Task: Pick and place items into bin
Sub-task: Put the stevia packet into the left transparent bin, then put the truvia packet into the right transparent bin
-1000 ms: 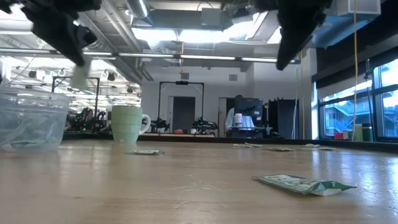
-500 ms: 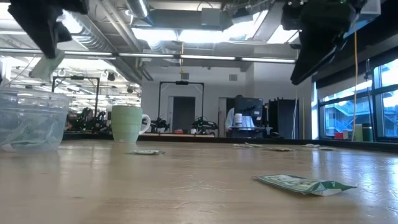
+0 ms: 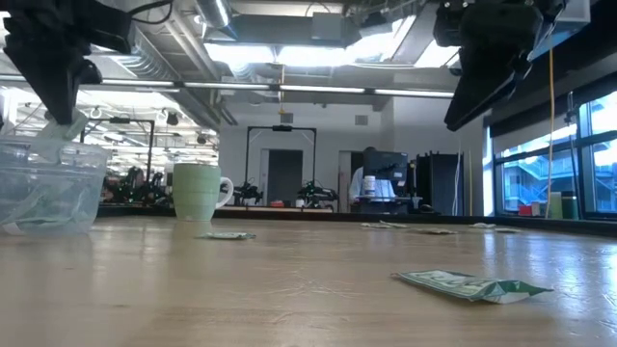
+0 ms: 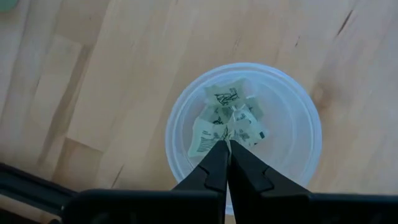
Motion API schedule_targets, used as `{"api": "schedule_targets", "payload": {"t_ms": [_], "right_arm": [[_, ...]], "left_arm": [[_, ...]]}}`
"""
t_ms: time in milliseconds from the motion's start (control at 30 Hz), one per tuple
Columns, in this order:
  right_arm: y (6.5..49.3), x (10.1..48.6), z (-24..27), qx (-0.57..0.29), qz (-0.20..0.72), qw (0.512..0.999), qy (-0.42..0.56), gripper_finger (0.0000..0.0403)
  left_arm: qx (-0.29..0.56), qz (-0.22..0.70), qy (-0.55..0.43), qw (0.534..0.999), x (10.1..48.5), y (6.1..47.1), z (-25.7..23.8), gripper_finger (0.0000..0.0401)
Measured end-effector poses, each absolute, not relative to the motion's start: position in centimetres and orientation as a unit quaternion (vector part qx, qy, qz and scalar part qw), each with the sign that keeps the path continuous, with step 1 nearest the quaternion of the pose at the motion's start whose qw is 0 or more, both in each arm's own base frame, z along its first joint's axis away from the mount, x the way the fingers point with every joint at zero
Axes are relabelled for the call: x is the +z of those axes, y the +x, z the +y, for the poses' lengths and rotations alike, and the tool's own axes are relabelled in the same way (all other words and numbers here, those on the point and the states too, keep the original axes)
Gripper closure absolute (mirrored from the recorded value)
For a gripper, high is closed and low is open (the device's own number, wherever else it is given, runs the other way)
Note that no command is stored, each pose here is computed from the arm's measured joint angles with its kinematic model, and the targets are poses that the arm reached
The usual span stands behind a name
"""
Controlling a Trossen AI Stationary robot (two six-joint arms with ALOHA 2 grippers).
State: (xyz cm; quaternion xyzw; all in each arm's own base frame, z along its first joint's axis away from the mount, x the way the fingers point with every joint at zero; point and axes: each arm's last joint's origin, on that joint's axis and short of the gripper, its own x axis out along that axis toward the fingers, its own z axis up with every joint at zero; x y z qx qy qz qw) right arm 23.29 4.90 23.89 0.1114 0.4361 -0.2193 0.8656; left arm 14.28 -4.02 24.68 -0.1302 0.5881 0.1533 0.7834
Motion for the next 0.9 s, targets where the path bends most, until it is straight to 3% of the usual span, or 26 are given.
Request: {"api": "schedule_targets", "payload": {"t_ms": [433,600,733,900], "right_arm": [[23.3,23.9,4.9,-0.219,0.435,0.866,0.112,0.0248],[23.3,23.9,4.9,-0.218,0.434,0.867,0.111,0.0248],[23.3,23.9,4.9,-0.218,0.434,0.867,0.111,0.0248],[23.4,23.9,4.9,-0.221,0.433,0.868,0.107,0.0248]], "left_arm": [[0.146,0.604,-0.114,0.775,24.2,14.8,-4.2,0.0341],[0.144,0.593,-0.115,0.784,25.9,14.9,-4.2,0.0334],[0.125,0.558,-0.108,0.813,27.9,15.5,-4.3,0.0335],[0.092,0.458,-0.045,0.883,29.4,17.6,-4.7,0.0335]]}}
